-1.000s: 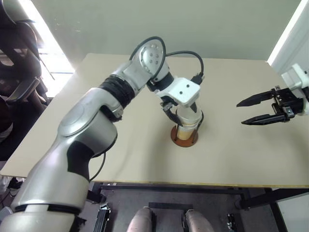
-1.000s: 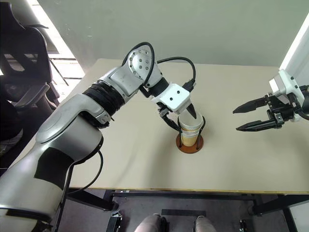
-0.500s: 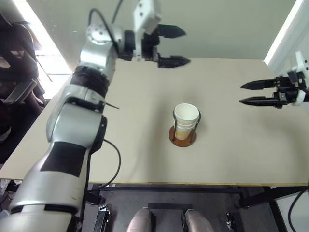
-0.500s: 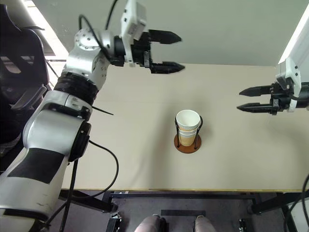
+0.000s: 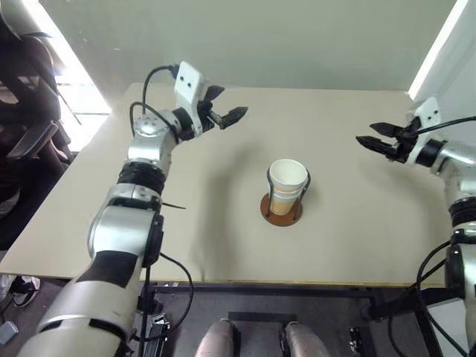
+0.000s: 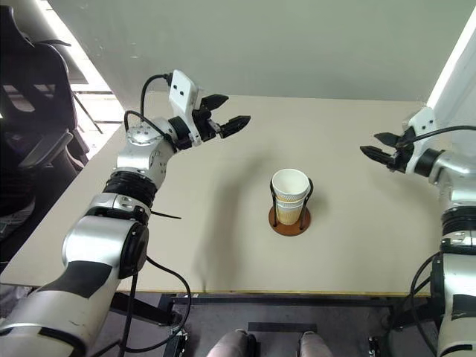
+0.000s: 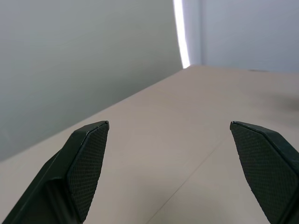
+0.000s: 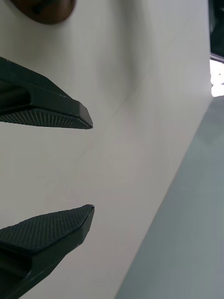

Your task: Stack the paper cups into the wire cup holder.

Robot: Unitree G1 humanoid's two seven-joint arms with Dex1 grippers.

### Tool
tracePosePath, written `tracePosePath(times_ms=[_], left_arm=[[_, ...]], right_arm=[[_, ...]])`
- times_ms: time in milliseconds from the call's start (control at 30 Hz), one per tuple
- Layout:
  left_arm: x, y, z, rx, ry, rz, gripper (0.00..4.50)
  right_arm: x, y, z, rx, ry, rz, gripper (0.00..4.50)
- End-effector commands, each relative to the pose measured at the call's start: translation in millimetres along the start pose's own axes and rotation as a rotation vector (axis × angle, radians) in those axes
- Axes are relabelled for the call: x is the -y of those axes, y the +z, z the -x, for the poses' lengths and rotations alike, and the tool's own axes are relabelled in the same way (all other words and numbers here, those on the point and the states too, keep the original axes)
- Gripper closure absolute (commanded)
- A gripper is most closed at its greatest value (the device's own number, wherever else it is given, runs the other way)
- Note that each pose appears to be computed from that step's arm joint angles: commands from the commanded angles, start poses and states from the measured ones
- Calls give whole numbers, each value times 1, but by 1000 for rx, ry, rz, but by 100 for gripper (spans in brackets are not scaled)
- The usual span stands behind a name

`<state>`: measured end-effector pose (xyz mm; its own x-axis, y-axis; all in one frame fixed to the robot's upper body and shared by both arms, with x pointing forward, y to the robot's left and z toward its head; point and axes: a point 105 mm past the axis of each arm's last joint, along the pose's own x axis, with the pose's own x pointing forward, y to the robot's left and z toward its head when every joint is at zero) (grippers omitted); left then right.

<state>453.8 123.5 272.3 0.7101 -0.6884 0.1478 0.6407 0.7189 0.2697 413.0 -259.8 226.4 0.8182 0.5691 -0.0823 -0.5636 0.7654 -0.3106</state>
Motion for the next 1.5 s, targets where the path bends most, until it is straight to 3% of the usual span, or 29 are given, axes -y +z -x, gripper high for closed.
tracePosePath(times_ms=[33,333,467,667,900,1133,1500], left_arm=[[-9,-5,9,16,86,-29,5],[-30,-48,54,-38,328,0,5],[-30,-53,66,-43,374,-11,5],[-32,-51,60,-34,461,64,5],[-12,-44,40,-37,271,24,5],[14,-49,33,-34,95,77,5],[10,-60,28,-37,177,8,5]], right_arm=[[-3,-4,-5,23,-51,5,189],[-21,-30,-25,15,-90,-49,189],[-21,-32,-31,28,-117,-69,189],[-10,-27,-30,39,-180,-54,189],[17,-16,-18,67,-314,-68,189],[13,-20,-20,80,-304,-98,189],[4,-47,-30,35,-388,-120,189]])
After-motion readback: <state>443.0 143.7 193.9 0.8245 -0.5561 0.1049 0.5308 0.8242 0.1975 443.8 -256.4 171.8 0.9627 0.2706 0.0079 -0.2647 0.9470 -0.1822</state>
